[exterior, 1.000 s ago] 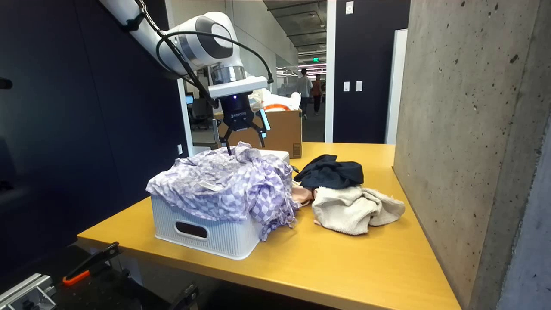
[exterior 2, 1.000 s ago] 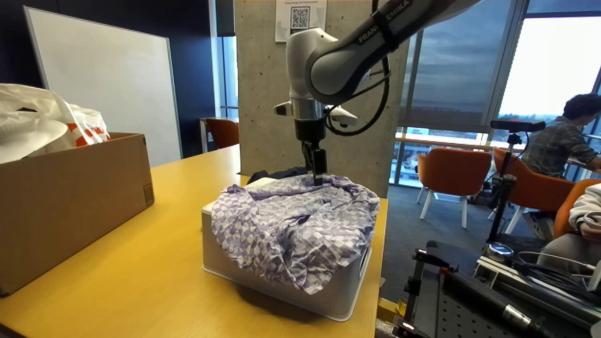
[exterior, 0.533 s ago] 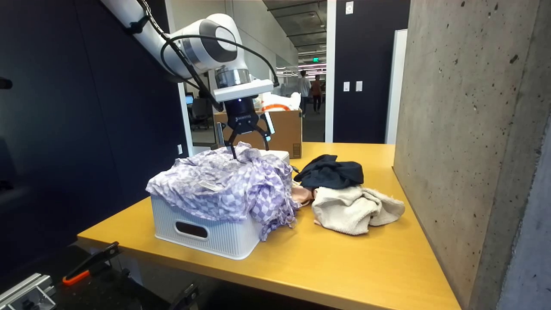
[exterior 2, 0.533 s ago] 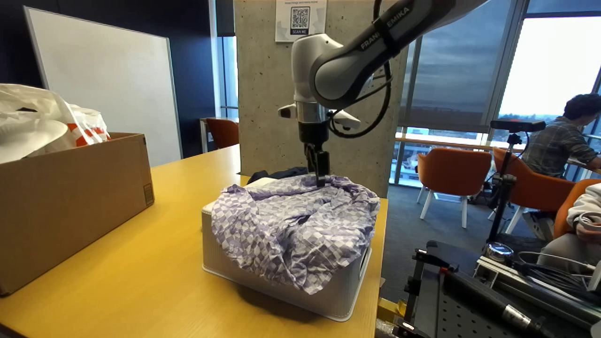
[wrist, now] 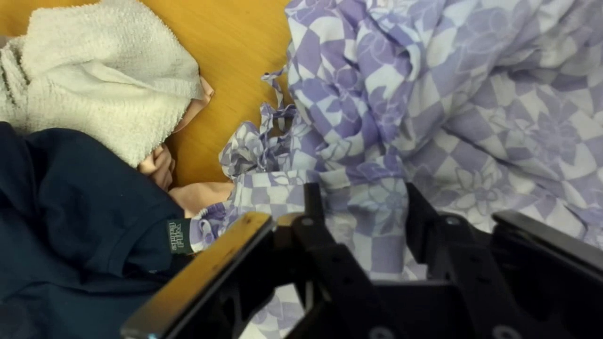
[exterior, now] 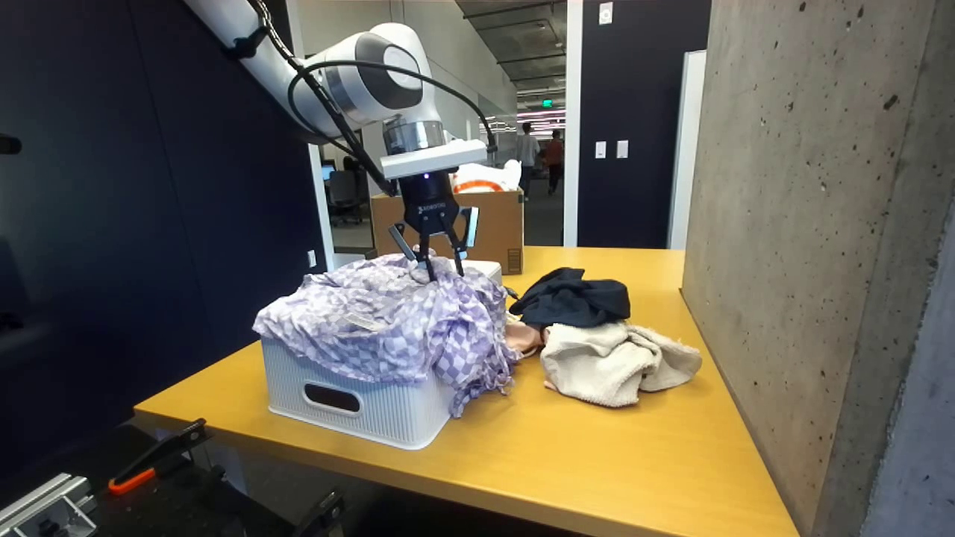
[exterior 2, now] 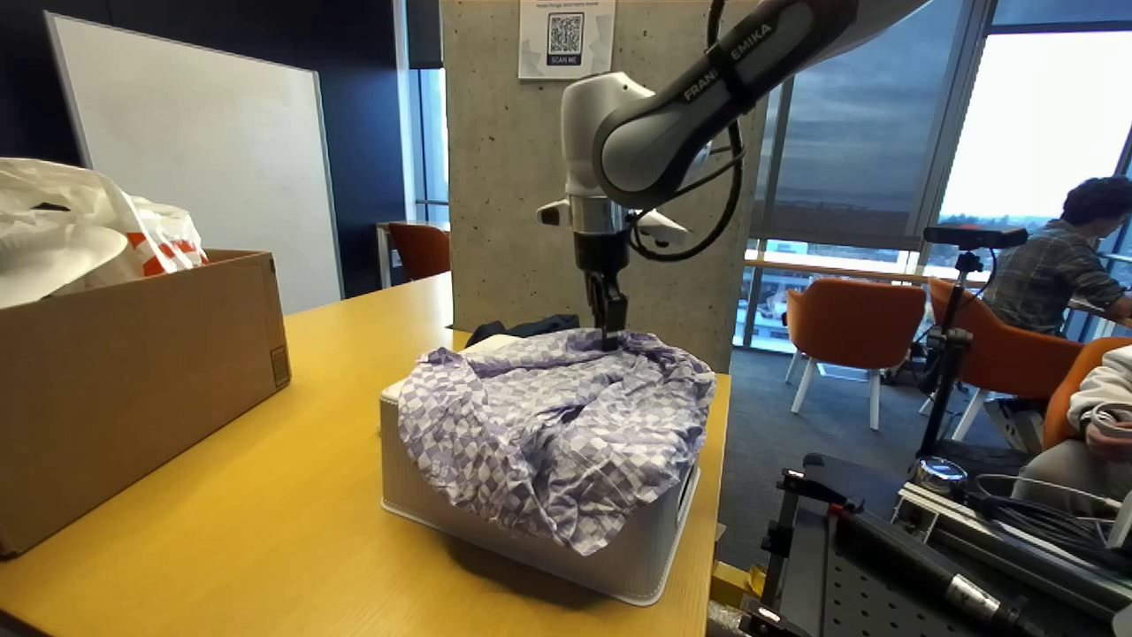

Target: Cover the top of the basket fully with the purple cloth

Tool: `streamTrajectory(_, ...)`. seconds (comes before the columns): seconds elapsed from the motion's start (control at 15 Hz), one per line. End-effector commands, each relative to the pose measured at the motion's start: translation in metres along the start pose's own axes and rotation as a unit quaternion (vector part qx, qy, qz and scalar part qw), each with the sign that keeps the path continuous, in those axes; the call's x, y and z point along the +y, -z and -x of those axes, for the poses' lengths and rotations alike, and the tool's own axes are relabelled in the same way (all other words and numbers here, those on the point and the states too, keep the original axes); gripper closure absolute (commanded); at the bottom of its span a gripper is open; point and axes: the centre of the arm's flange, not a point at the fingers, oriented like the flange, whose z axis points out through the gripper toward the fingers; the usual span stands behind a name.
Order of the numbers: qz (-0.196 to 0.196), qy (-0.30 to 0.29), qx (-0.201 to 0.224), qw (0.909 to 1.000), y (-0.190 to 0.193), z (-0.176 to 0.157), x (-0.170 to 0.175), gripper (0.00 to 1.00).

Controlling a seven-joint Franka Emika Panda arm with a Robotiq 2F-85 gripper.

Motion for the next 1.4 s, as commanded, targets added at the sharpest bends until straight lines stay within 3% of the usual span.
streamTrajectory(0.0, 0.004, 0.005, 0.012, 0.9999, -0.001, 0.004, 0.003, 0.87)
streamTrajectory(0.13, 0.005, 0.004, 0.011, 0.9999, -0.001, 0.001, 0.006, 0.99)
streamTrajectory(0.2, 0.005, 0.003, 0.010, 0.9999, -0.001, 0.000, 0.007, 1.00)
streamTrajectory(0.53, 0.018, -0.003, 0.008, 0.9998, 0.008, -0.021, 0.031, 1.00)
streamTrajectory(0.93, 0.054, -0.017, 0.021, 0.9982, 0.042, -0.071, 0.093, 1.00)
streamTrajectory(1.33, 0.066, -0.017, 0.000, 0.9977, 0.035, -0.123, 0.140, 1.00)
